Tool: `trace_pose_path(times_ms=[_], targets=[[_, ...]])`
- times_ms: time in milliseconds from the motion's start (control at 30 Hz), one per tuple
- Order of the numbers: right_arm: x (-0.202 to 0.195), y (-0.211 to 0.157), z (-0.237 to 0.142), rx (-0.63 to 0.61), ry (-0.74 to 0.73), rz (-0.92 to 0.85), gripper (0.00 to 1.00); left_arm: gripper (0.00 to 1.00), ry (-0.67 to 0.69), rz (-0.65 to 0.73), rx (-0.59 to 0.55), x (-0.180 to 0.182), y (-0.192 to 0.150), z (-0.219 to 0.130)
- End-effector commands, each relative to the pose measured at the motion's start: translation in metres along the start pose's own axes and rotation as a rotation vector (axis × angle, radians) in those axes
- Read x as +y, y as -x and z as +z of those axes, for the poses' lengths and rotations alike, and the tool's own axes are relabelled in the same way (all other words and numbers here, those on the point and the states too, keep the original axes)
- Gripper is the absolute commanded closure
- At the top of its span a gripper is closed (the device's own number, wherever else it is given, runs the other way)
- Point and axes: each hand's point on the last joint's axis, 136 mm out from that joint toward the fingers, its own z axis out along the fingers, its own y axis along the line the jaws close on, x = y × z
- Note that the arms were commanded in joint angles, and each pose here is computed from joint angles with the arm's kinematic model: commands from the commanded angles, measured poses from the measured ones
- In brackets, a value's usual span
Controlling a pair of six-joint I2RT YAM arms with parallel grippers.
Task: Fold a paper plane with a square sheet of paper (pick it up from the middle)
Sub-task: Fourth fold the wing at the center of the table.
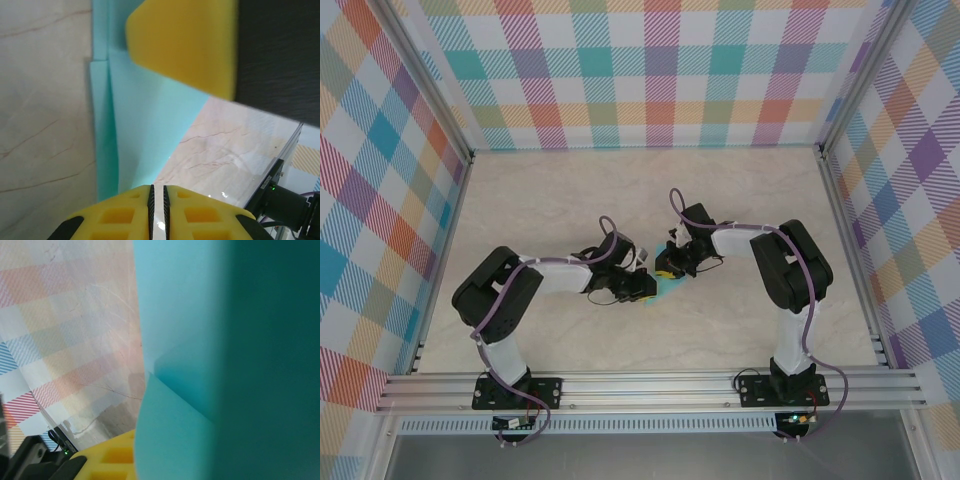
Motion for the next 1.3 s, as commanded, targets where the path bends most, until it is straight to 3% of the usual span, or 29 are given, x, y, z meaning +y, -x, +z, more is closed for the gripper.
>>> trace_pose_path(times_ms=[0, 467, 600, 967, 1133, 1267], targets=[[-0.039, -0.014, 0.01, 0.032, -0.126, 0.059, 0.85, 0.85, 0.007, -0.043, 0.048, 0.016, -0.015, 0.005], [-0.043, -0.015, 0.01, 0.03, -0.14, 0.065, 0.85, 0.86, 0.134, -0.102, 0.106, 0.056, -0.051, -0.004], [-0.043, -0.015, 0.01, 0.029, -0.14, 0.066, 0.85, 0.87, 0.116, -0.104, 0.098, 0.05, -0.052, -0.01], [-0.045, -0.016, 0.01, 0.027, -0.142, 0.067, 0.85, 0.85, -0.024, 0.004, -0.091, -0.022, 0.009, -0.032], [-0.044, -0.016, 0.011, 0.026, -0.141, 0.07, 0.84, 0.84, 0.0, -0.012, -0.092, -0.018, 0.032, -0.008], [-0.043, -0.016, 0.009, 0.021, -0.139, 0.069, 0.84, 0.84, 0.039, -0.06, -0.06, 0.004, 0.027, 0.01]])
